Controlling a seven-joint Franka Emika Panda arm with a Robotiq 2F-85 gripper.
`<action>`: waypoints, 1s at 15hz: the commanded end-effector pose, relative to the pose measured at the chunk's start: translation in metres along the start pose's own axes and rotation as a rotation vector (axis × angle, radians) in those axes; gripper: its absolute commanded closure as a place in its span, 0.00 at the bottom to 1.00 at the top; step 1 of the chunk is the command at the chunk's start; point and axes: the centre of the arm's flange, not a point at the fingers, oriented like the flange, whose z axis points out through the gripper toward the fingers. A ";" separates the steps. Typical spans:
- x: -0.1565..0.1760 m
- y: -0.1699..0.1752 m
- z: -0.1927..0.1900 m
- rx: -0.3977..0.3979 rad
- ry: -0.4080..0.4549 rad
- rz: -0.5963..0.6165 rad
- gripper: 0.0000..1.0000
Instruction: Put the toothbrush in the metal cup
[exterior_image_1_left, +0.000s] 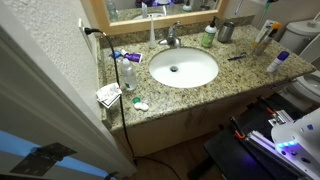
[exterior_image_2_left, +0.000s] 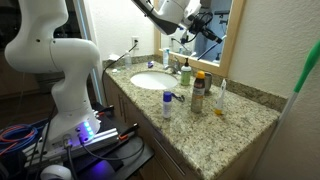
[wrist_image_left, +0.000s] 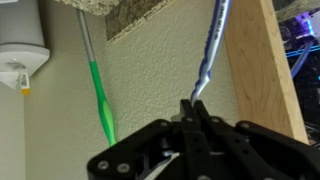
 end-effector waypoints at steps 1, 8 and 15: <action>-0.003 0.001 0.000 -0.002 -0.005 0.006 0.95; -0.025 0.009 0.033 -0.072 0.109 0.068 0.99; -0.055 0.009 0.060 -0.102 0.254 0.183 0.99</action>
